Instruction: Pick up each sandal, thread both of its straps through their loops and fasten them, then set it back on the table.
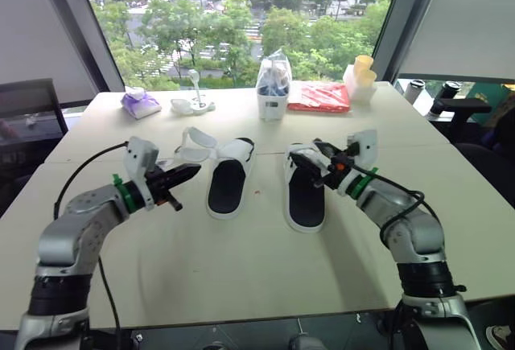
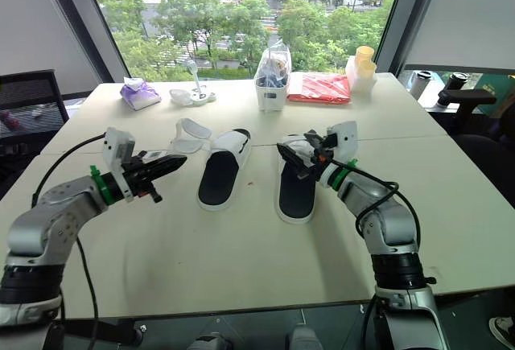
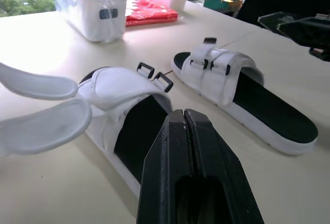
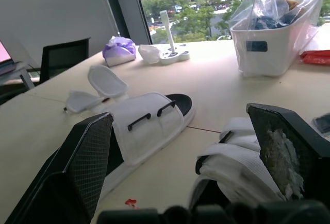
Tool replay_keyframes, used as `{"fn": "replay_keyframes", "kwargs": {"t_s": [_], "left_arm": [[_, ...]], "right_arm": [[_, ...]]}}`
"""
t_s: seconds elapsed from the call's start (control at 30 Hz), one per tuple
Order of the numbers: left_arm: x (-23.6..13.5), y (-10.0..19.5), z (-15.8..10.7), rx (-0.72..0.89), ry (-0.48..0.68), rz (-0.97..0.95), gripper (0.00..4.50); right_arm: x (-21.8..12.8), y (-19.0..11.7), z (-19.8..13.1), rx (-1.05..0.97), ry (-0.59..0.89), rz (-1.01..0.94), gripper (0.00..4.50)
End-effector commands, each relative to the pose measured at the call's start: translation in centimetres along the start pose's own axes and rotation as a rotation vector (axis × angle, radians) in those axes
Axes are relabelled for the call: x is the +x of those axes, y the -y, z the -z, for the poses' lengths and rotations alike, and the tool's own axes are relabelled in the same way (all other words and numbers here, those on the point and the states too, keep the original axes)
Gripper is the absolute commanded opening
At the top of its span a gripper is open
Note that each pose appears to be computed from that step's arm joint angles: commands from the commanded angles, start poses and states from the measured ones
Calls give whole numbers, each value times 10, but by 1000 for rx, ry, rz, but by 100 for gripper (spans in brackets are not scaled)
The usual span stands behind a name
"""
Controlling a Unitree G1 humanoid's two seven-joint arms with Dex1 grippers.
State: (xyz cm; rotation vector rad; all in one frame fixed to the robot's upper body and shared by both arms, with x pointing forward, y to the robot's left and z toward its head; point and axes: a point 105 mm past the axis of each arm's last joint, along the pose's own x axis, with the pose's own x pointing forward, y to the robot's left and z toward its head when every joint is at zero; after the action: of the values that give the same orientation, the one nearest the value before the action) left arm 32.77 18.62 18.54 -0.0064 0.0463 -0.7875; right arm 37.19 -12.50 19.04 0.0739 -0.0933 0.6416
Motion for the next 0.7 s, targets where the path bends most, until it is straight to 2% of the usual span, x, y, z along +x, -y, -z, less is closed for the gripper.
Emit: {"fn": "replay_keyframes", "kwargs": {"t_s": [0.03, 0.17, 0.4, 0.47, 0.57, 0.7], "left_arm": [[-7, 14, -17, 33, 41, 26, 0], [-6, 23, -12, 31, 25, 39, 0], [-16, 49, -22, 76, 4, 132, 0], [-21, 56, -24, 86, -3, 138, 0], [-32, 54, -26, 72, -21, 122, 0], [-40, 49, -24, 57, -48, 106, 0]], "right_arm": [[5, -12, -13, -44, 54, -50, 448], [10, -21, -6, -51, 42, -86, 448], [-4, -23, -25, -51, 60, -140, 448], [-8, -16, -29, -129, 42, -119, 448], [-7, -5, -32, -420, -28, -77, 448], [0, -4, -22, -597, -100, -80, 448]]}}
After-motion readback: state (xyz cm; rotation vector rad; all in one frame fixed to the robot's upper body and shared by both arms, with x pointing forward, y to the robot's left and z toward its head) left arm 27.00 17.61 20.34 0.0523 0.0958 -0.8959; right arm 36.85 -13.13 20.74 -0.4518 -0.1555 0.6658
